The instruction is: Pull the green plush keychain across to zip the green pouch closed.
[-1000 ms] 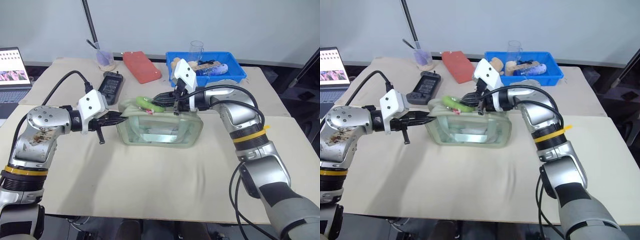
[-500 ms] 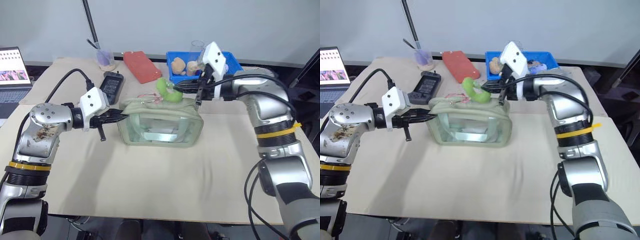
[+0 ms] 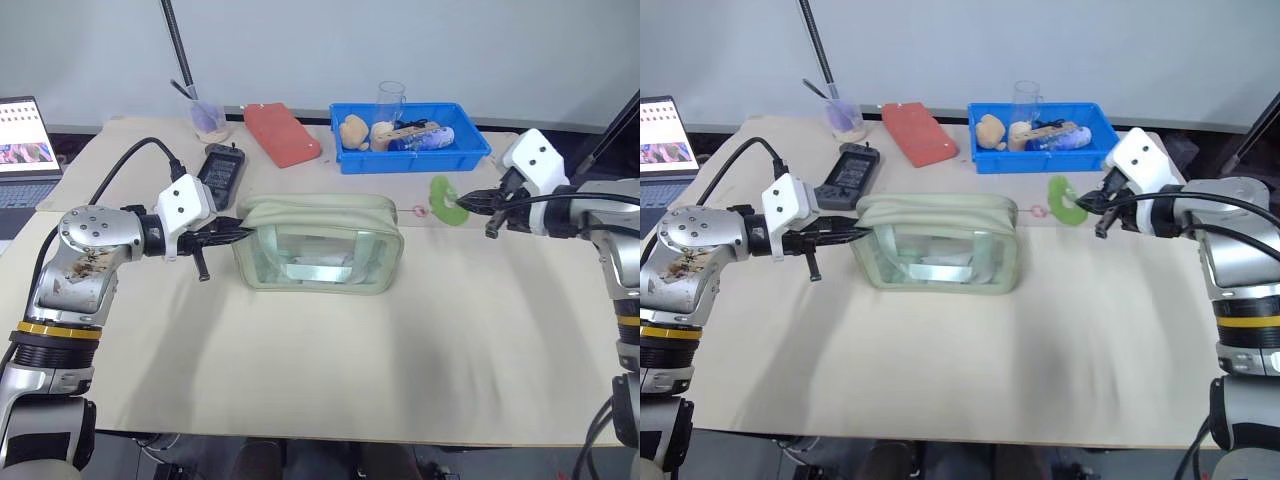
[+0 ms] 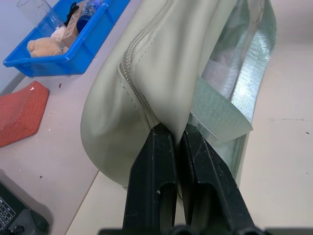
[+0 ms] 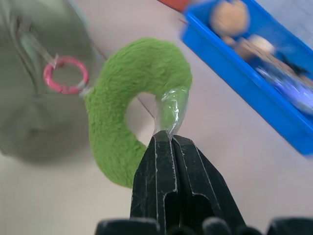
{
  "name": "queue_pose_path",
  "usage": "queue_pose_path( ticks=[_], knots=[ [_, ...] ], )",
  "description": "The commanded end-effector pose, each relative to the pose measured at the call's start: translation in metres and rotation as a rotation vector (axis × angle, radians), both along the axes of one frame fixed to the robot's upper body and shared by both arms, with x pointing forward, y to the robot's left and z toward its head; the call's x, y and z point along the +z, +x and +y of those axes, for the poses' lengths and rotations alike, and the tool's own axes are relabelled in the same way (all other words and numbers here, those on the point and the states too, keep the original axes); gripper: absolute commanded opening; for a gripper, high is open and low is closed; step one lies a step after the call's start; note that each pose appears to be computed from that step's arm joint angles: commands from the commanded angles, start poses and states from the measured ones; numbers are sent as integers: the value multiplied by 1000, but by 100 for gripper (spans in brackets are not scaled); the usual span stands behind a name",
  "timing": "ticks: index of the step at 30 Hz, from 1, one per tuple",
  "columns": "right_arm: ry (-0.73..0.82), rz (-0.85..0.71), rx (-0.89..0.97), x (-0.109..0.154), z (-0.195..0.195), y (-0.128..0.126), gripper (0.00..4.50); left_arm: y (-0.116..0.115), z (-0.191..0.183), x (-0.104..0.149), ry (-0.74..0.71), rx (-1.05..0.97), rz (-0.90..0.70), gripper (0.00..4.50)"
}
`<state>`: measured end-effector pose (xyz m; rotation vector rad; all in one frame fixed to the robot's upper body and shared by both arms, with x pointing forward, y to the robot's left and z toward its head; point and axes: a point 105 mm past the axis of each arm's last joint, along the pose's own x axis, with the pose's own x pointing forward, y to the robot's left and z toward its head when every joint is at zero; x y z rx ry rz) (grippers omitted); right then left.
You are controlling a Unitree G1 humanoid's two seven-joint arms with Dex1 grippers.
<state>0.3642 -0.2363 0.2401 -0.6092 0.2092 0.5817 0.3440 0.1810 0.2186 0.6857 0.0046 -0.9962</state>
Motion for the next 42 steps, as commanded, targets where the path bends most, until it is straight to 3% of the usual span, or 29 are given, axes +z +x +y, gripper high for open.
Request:
queue_pose_path(
  ticks=[1, 4, 7, 10, 13, 16, 21, 26, 27, 29, 33, 37, 42],
  knots=[
    [23, 29, -100, -19, -22, -2, 4, 6, 6, 3, 25, 23, -25, 0],
    [84, 140, -115, -69, -16, -5, 4, 10, 2, 1, 30, 20, -34, 0],
    [165, 225, -46, -103, 19, -11, 4, 11, -2, 1, 27, 5, -37, 0],
    [259, 279, 23, -116, 57, -17, 4, 12, -3, 1, 28, 0, -41, 0],
    [300, 277, 35, -115, 68, -14, 4, 12, -3, 2, 31, 2, -49, 0],
    [294, 189, 29, -94, 59, -3, 4, 11, -2, 5, 16, 7, -56, 0],
    [235, 104, 80, -48, 34, 0, 164, 4, 13, 17, -45, 37, -20, 198],
    [173, 32, 190, 5, 29, -13, 338, -9, 37, 44, -126, 102, 21, 433],
    [191, 15, 219, 17, 32, -17, 371, -14, 42, 48, -142, 111, 41, 450],
    [271, -10, 283, 43, 44, -25, 437, -21, 52, 58, -206, 151, 68, 450],
    [380, -37, 408, 79, 63, -51, 445, -30, 71, 84, -298, 236, 60, 450],
    [389, -38, 415, 79, 60, -62, 445, -37, 75, 96, -349, 259, 35, 450],
    [388, -39, 373, 72, 54, -53, 445, -38, 78, 87, -310, 293, 18, 450]
  ],
)
